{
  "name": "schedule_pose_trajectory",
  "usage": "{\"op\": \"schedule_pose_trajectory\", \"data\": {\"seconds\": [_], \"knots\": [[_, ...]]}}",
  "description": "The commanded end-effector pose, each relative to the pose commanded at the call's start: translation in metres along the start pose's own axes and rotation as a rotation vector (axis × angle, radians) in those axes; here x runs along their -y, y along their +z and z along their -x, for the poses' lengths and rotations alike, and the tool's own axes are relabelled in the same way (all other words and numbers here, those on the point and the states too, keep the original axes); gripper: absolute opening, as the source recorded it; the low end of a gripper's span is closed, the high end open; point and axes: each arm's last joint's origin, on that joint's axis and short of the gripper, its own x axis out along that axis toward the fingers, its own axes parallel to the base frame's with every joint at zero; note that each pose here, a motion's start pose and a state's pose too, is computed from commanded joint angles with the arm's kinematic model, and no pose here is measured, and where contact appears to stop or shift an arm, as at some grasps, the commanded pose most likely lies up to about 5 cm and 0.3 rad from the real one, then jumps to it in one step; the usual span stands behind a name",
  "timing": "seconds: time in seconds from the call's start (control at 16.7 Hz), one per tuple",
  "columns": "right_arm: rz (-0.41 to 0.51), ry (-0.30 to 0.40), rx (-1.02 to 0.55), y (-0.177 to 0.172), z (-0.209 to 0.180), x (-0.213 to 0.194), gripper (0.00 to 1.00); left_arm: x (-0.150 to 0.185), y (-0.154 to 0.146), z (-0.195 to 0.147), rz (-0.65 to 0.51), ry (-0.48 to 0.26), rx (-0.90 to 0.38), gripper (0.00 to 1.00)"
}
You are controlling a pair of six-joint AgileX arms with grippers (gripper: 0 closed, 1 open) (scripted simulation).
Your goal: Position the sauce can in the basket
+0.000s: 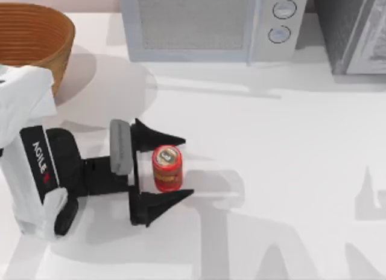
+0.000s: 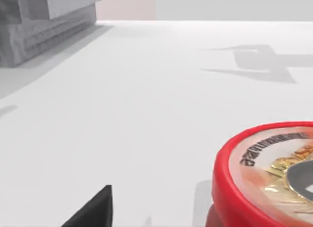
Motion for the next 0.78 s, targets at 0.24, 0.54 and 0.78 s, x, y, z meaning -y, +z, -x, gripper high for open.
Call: {"op": "schedule_pose_trajectory", "data": {"seconds": [0.24, 0.54, 0.78], "knots": [[0.0, 0.0, 0.0, 0.0, 0.0, 0.0, 1.0, 0.0, 0.0, 0.0, 0.0, 0.0, 0.0, 0.85], [0.0, 0.0, 0.0, 0.0, 0.0, 0.0, 1.0, 0.0, 0.0, 0.0, 0.0, 0.0, 0.0, 0.47], [0.0, 0.0, 0.0, 0.0, 0.0, 0.0, 1.0, 0.0, 0.0, 0.0, 0.0, 0.0, 0.0, 0.17]]}}
